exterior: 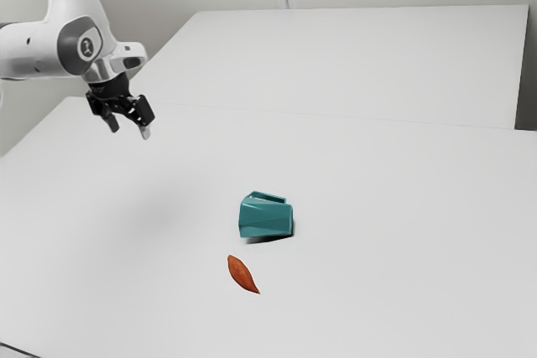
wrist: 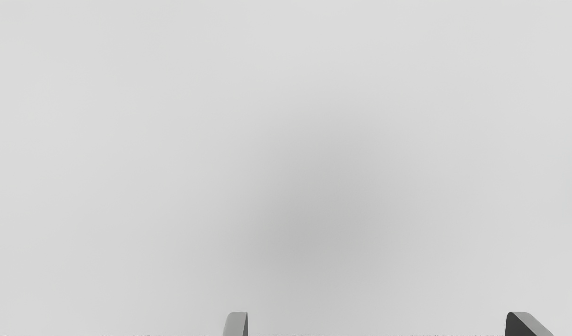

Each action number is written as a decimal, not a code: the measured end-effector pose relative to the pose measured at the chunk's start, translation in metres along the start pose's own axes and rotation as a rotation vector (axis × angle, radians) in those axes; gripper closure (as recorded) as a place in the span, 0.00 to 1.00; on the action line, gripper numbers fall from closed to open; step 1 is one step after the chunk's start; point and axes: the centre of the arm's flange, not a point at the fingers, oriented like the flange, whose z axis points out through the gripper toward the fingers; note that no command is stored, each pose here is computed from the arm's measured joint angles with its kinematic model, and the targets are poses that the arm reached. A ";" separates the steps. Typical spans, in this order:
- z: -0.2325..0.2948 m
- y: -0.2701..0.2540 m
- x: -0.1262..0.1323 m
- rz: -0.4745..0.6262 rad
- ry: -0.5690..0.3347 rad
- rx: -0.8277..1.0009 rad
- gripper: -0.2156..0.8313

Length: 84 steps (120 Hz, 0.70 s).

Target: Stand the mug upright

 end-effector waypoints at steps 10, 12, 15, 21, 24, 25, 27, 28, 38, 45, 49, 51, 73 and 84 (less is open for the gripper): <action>-0.003 -0.003 -0.011 -0.025 0.006 -0.010 0.21; -0.004 -0.003 -0.015 -0.029 0.007 -0.013 0.21; -0.005 -0.002 -0.023 -0.035 0.009 -0.019 0.21; -0.007 0.002 -0.040 -0.051 0.020 -0.048 0.21; -0.008 0.003 -0.048 -0.063 0.027 -0.071 0.21; -0.007 0.004 -0.050 -0.068 0.028 -0.081 0.21; -0.006 0.004 -0.053 -0.078 0.031 -0.100 0.21; -0.005 0.005 -0.055 -0.083 0.033 -0.109 0.21; 0.013 0.008 -0.076 -0.143 0.025 -0.220 0.21; 0.030 0.012 -0.094 -0.184 0.007 -0.295 0.21; 0.037 0.014 -0.103 -0.204 0.001 -0.331 0.21; 0.040 0.016 -0.106 -0.210 -0.002 -0.346 0.21; 0.065 0.032 -0.116 -0.250 -0.033 -0.463 0.21; 0.079 0.042 -0.110 -0.256 -0.058 -0.501 0.21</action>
